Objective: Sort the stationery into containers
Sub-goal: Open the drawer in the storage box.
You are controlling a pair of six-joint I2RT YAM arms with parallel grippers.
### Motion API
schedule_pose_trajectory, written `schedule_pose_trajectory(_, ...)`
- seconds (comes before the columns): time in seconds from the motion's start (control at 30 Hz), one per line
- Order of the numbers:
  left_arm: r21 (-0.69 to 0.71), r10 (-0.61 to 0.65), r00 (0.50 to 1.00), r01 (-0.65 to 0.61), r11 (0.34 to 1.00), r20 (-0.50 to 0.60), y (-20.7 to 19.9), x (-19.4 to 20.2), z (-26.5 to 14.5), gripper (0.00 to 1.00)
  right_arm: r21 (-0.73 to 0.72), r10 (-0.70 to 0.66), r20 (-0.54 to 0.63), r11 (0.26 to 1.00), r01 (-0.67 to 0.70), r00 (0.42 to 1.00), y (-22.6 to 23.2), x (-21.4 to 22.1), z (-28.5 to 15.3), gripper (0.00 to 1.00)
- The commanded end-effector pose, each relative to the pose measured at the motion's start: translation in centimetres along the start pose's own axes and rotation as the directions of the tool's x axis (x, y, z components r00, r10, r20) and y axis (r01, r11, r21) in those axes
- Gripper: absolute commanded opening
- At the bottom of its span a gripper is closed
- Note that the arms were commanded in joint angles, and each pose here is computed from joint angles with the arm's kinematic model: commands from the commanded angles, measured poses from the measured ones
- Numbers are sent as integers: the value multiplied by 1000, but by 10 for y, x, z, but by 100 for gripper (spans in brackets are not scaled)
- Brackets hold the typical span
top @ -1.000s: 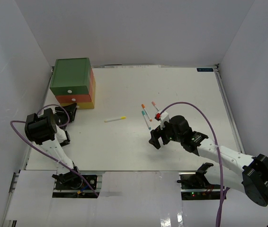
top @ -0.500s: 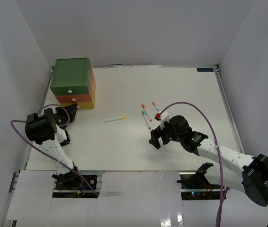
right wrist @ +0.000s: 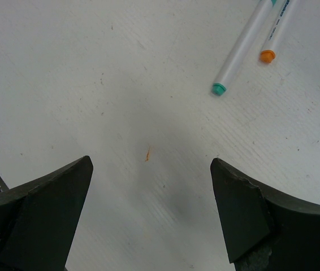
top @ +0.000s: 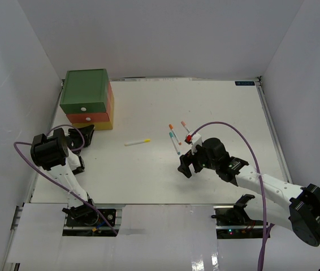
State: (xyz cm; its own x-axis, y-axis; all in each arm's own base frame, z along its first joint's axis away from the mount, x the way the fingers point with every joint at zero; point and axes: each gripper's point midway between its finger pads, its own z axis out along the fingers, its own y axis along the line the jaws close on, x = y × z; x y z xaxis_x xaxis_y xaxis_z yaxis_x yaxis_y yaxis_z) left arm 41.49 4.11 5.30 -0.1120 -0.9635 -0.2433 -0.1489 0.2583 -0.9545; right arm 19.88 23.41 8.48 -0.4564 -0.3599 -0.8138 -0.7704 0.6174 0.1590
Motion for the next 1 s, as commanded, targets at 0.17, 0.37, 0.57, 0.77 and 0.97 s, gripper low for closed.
schedule_pose_trajectory(0.17,293,135,985,-162,942,109,-73,-19,-2,47,6,-28,48,1000,27,998,-1,-20,1,91)
schedule_pose_trajectory(0.37,309,133,984,-165,937,120,-78,-22,-1,47,2,-27,45,1000,27,999,-1,-20,1,91)
schedule_pose_trajectory(0.57,323,131,983,-166,932,128,-83,-24,-1,47,-1,-26,40,1000,26,999,0,-19,2,91)
schedule_pose_trajectory(0.77,327,130,983,-167,930,132,-85,-25,-2,41,-3,-25,35,1000,25,999,0,-17,3,91)
schedule_pose_trajectory(0.97,331,127,983,-165,929,133,-84,-24,-3,30,-3,-23,34,1000,23,999,0,-17,3,92)
